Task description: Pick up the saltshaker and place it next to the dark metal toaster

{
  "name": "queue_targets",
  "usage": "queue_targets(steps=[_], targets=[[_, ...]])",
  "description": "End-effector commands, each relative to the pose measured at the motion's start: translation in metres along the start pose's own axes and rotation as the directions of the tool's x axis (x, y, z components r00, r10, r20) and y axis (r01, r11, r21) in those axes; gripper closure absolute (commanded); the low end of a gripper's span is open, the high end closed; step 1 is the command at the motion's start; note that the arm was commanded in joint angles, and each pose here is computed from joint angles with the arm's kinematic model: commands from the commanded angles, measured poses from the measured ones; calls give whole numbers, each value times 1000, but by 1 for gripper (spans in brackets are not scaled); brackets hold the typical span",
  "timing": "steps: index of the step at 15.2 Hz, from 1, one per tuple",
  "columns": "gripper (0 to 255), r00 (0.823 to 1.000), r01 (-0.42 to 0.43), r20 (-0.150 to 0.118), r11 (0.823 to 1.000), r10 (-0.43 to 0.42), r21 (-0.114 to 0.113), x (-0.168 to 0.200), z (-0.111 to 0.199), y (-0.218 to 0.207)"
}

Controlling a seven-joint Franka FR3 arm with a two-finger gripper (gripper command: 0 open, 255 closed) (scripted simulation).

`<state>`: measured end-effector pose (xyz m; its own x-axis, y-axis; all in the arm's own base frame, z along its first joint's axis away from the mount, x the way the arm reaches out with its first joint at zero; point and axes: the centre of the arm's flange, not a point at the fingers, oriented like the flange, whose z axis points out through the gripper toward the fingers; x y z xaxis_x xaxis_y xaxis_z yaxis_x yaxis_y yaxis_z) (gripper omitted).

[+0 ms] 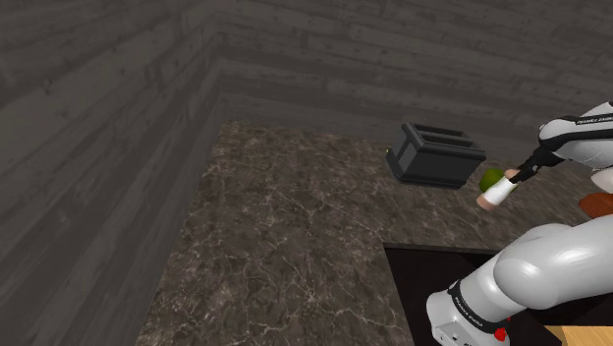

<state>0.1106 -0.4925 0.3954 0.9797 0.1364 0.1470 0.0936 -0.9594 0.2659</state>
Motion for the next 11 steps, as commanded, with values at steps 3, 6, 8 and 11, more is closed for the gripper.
queue_targets(steps=[3,6,8,11], targets=[[0,1000,0,0,1000,0,0,0,0,0],[0,1000,0,0,1000,0,0,0,-26,0],[0,1000,0,0,1000,0,0,0,-50,0],[0,1000,0,0,1000,0,0,0,-50,0]])
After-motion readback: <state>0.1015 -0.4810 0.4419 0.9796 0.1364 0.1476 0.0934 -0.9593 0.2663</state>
